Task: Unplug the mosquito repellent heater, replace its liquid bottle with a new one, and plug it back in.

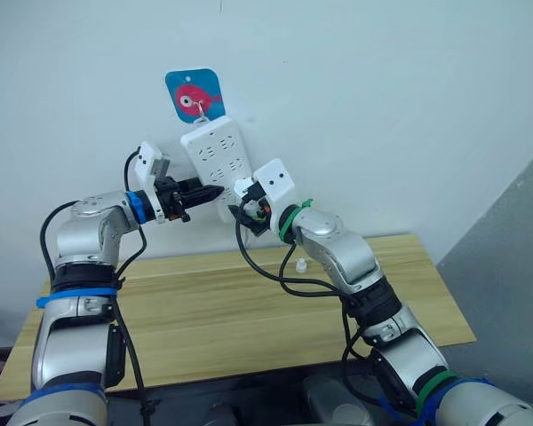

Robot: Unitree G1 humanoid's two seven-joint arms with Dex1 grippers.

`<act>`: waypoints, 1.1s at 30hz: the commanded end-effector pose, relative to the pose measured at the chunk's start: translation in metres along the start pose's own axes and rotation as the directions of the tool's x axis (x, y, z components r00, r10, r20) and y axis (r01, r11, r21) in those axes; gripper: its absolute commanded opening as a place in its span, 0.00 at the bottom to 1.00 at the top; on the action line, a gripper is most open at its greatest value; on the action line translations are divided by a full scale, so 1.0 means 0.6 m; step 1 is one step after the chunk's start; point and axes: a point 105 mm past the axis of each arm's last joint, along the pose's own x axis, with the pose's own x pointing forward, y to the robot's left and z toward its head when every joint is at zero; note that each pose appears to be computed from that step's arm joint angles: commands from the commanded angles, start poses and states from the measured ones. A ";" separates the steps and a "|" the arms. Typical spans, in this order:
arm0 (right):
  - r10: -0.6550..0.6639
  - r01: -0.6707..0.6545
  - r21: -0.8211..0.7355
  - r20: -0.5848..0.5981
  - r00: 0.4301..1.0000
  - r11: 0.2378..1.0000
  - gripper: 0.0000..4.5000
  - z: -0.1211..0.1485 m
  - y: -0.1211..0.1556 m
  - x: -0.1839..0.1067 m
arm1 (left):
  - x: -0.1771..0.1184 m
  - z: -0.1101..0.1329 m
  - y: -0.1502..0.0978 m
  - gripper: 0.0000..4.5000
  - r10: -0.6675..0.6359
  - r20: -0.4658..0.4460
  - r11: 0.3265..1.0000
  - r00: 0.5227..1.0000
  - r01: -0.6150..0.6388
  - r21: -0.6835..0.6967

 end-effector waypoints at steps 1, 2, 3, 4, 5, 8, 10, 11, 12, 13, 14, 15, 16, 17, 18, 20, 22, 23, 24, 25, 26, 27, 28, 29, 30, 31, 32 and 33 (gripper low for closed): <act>0.010 -0.007 -0.044 0.055 0.998 0.999 1.00 0.031 0.005 -0.014 | 0.004 0.012 -0.002 0.29 -0.009 0.004 0.996 1.000 0.009 0.084; 0.005 -0.002 -0.049 0.051 0.999 0.999 1.00 0.028 0.001 -0.022 | 0.004 0.012 0.001 0.29 0.001 0.003 0.996 1.000 -0.001 0.093; 0.000 0.002 -0.052 0.048 0.999 0.999 1.00 0.025 -0.002 -0.032 | 0.003 0.012 0.004 0.29 0.012 0.005 0.995 1.000 -0.013 0.101; -0.002 0.004 -0.056 0.043 0.999 0.998 1.00 0.021 -0.004 -0.042 | 0.002 0.011 0.007 0.29 0.024 0.006 0.994 1.000 -0.024 0.105; -0.003 0.005 -0.060 0.035 0.999 0.998 1.00 0.015 -0.007 -0.054 | 0.001 0.011 0.011 0.29 0.038 0.004 0.993 0.999 -0.038 0.115; 0.011 -0.010 -0.063 0.010 1.000 0.998 1.00 0.002 -0.005 -0.088 | -0.002 0.013 0.017 0.29 0.055 0.019 0.991 0.998 -0.056 0.119; 0.023 -0.023 -0.062 -0.002 1.000 0.998 1.00 -0.003 -0.001 -0.104 | -0.006 0.016 0.024 0.29 0.072 0.030 0.987 0.997 -0.076 0.139; 0.026 -0.026 -0.062 -0.007 1.000 0.998 1.00 -0.005 0.001 -0.110 | -0.008 0.015 0.026 0.37 0.077 0.031 0.986 0.997 -0.081 0.146; 0.027 -0.027 -0.061 -0.011 1.000 0.998 1.00 -0.006 0.002 -0.114 | -0.009 0.015 0.027 0.46 0.075 0.028 0.985 0.997 -0.079 0.156; 0.027 -0.028 -0.060 -0.014 1.000 0.998 1.00 -0.006 0.002 -0.117 | -0.009 0.014 0.027 0.51 0.074 0.026 0.984 0.997 -0.077 0.162; 0.027 -0.027 -0.058 -0.015 1.000 0.998 1.00 -0.005 0.003 -0.119 | -0.010 0.013 0.029 0.58 0.077 0.025 0.983 0.997 -0.080 0.165; 0.027 -0.028 -0.058 -0.015 1.000 0.998 1.00 -0.005 0.003 -0.121 | -0.011 0.012 0.031 0.64 0.085 0.024 0.982 0.996 -0.088 0.167; 0.027 -0.028 -0.056 -0.015 1.000 0.998 1.00 -0.004 0.003 -0.123 | -0.011 0.011 0.033 0.71 0.090 0.022 0.981 0.996 -0.093 0.168; 0.026 -0.027 -0.055 -0.016 1.000 0.998 1.00 -0.004 0.003 -0.124 | -0.012 0.011 0.034 0.79 0.094 0.022 0.981 0.995 -0.096 0.168; 0.028 -0.029 -0.056 -0.015 0.999 0.998 1.00 -0.003 0.002 -0.125 | -0.014 0.011 0.037 0.85 0.104 0.022 0.979 0.994 -0.107 0.175; 0.037 -0.038 -0.063 -0.015 0.999 0.997 1.00 -0.003 0.001 -0.129 | -0.021 0.012 0.043 0.98 0.125 0.019 0.975 0.992 -0.127 0.184; 0.097 -0.097 -0.097 -0.008 0.995 0.990 1.00 0.001 0.011 -0.136 | -0.031 0.011 0.043 0.99 0.127 0.012 0.973 0.992 -0.127 0.192; 0.140 -0.138 -0.120 0.005 0.990 0.983 1.00 0.004 0.020 -0.140 | -0.036 0.011 0.042 0.99 0.127 0.006 0.972 0.992 -0.126 0.198; 0.188 -0.183 -0.136 0.024 0.982 0.974 1.00 0.009 0.031 -0.145 | -0.043 0.010 0.042 0.99 0.130 0.000 0.971 0.991 -0.127 0.204; 0.220 -0.212 -0.145 0.041 0.975 0.966 1.00 0.013 0.038 -0.149 | -0.049 0.009 0.042 0.99 0.136 -0.005 0.969 0.991 -0.132 0.210; 0.231 -0.221 -0.151 0.053 0.971 0.963 1.00 0.014 0.039 -0.151 | -0.056 0.009 0.043 0.99 0.145 -0.008 0.967 0.989 -0.140 0.214; 0.250 -0.237 -0.163 0.062 0.966 0.958 1.00 0.015 0.042 -0.153 | -0.065 0.010 0.043 0.99 0.156 -0.010 0.963 0.988 -0.150 0.223; 0.267 -0.253 -0.172 0.066 0.961 0.952 1.00 0.015 0.045 -0.155 | -0.074 0.011 0.041 0.99 0.163 -0.013 0.960 0.986 -0.156 0.231; 0.275 -0.260 -0.174 0.070 0.959 0.950 1.00 0.014 0.046 -0.156 | -0.088 0.011 0.038 0.99 0.171 -0.020 0.957 0.985 -0.162 0.241; 0.282 -0.266 -0.175 0.073 0.957 0.948 1.00 0.014 0.046 -0.156 | -0.098 0.011 0.034 0.99 0.177 -0.024 0.955 0.984 -0.165 0.245; 0.283 -0.267 -0.175 0.077 0.956 0.948 1.00 0.013 0.045 -0.155 | -0.109 0.010 0.027 0.99 0.179 -0.027 0.955 0.983 -0.167 0.245; 0.284 -0.267 -0.171 0.083 0.955 0.948 0.96 0.013 0.044 -0.153 | -0.121 0.005 0.015 1.00 0.172 -0.044 0.954 0.984 -0.155 0.255; 0.285 -0.267 -0.170 0.087 0.955 0.949 0.92 0.013 0.043 -0.152 | -0.129 0.001 0.005 1.00 0.165 -0.057 0.954 0.985 -0.145 0.261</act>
